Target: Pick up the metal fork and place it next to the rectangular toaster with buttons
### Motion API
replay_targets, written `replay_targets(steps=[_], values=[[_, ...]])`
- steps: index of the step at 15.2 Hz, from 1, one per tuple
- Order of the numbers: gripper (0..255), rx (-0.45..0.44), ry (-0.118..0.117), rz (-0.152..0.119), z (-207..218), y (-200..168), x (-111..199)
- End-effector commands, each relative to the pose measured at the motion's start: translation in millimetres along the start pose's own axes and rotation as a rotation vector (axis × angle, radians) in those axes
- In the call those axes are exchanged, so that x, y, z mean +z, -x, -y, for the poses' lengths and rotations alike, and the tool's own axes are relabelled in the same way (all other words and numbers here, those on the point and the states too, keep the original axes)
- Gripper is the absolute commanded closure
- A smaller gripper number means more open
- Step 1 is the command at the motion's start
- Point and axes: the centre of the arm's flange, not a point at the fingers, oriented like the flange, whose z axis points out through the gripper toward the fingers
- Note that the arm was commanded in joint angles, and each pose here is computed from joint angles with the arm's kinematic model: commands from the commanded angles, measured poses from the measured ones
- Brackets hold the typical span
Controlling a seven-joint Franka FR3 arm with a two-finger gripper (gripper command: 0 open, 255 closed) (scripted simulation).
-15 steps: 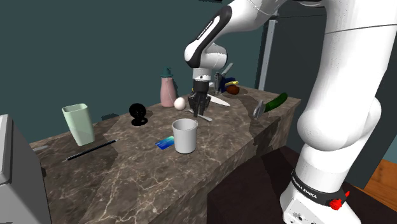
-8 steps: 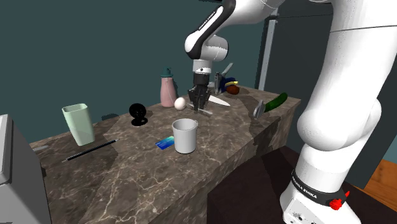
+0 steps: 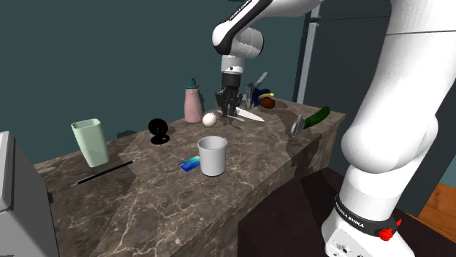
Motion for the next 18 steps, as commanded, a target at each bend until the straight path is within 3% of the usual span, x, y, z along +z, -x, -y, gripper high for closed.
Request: replay_targets(steps=[1,18], values=[[255,0.000,0.000,0.000,2.4,1.4,-9.5],[255,0.000,0.000,0.000,20.7,10.3,-97.0]])
